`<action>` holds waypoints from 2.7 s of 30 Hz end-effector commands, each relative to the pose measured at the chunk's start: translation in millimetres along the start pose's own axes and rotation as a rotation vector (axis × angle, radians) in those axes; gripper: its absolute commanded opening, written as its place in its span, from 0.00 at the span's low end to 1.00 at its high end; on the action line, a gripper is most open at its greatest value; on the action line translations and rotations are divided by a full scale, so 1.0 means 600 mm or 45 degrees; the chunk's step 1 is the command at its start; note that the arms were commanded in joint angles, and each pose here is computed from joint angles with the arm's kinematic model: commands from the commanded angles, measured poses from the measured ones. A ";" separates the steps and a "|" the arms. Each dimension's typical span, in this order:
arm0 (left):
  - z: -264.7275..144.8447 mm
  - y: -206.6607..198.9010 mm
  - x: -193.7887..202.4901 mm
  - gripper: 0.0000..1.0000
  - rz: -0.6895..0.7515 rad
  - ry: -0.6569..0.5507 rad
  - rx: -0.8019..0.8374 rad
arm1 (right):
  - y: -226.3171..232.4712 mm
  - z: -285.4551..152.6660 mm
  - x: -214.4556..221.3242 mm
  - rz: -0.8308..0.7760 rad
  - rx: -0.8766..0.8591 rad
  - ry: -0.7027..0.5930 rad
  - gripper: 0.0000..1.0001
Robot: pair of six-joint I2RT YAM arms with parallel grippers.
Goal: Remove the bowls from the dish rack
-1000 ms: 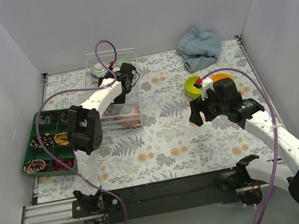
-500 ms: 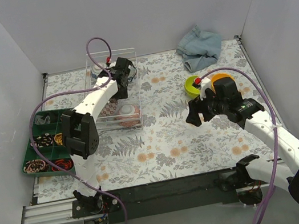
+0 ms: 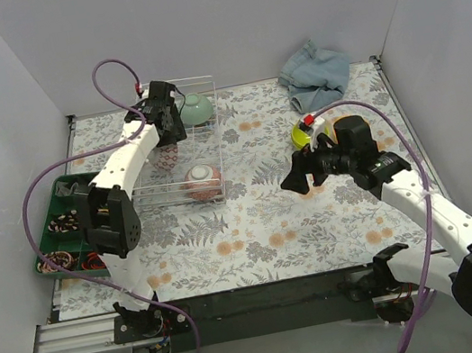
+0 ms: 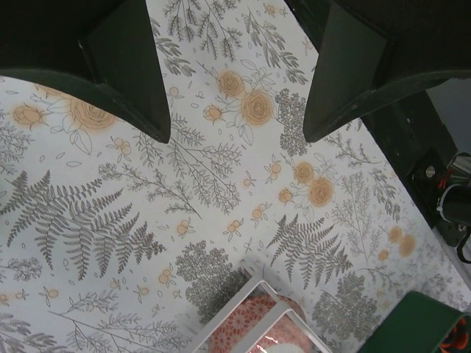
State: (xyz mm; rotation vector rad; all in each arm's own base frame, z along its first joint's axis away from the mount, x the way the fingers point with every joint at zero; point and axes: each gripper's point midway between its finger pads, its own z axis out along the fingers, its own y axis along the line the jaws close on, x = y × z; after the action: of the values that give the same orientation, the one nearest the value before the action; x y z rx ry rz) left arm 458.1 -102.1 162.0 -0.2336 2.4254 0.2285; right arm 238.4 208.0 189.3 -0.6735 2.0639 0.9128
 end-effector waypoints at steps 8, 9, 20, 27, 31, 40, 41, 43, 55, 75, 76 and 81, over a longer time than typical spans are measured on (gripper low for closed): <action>-0.082 0.002 -0.073 0.15 -0.236 -0.160 0.225 | 0.063 0.028 -0.095 -0.092 -0.226 -0.171 0.80; -0.085 -0.001 -0.072 0.15 -0.246 -0.155 0.249 | 0.065 0.034 -0.100 -0.101 -0.236 -0.176 0.81; -0.175 -0.029 -0.106 0.12 -0.450 -0.229 0.531 | 0.127 0.102 -0.172 -0.224 -0.371 -0.274 0.80; -0.244 -0.062 -0.099 0.11 -0.574 -0.180 0.792 | 0.144 0.151 -0.228 -0.285 -0.419 -0.340 0.80; -0.282 -0.077 -0.096 0.11 -0.621 -0.165 0.935 | 0.152 0.170 -0.261 -0.315 -0.445 -0.388 0.80; -0.332 -0.103 -0.059 0.10 -0.708 -0.045 1.175 | 0.171 0.215 -0.291 -0.339 -0.521 -0.381 0.80; -0.334 -0.103 -0.056 0.09 -0.717 -0.038 1.187 | 0.174 0.218 -0.290 -0.338 -0.530 -0.375 0.79; -0.342 -0.106 -0.052 0.09 -0.738 -0.026 1.225 | 0.184 0.227 -0.283 -0.340 -0.564 -0.356 0.78; -0.343 -0.109 -0.014 0.12 -0.785 0.006 1.304 | 0.210 0.221 -0.244 -0.335 -0.615 -0.295 0.07; -0.353 0.007 0.008 0.98 -0.440 -0.362 0.952 | 0.012 0.104 -0.095 -0.428 0.270 0.140 0.01; -0.349 0.015 0.012 0.98 -0.419 -0.372 0.918 | -0.004 0.094 -0.086 -0.420 0.333 0.162 0.01; -0.327 0.050 0.043 0.98 -0.351 -0.391 0.784 | -0.119 0.029 -0.012 -0.287 0.752 0.324 0.01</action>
State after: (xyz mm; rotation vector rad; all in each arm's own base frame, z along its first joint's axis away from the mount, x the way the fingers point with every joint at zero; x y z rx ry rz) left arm 321.1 -147.3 312.5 -0.2520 1.9893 -0.7451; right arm 283.9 250.7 174.2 -0.8922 2.1598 0.4243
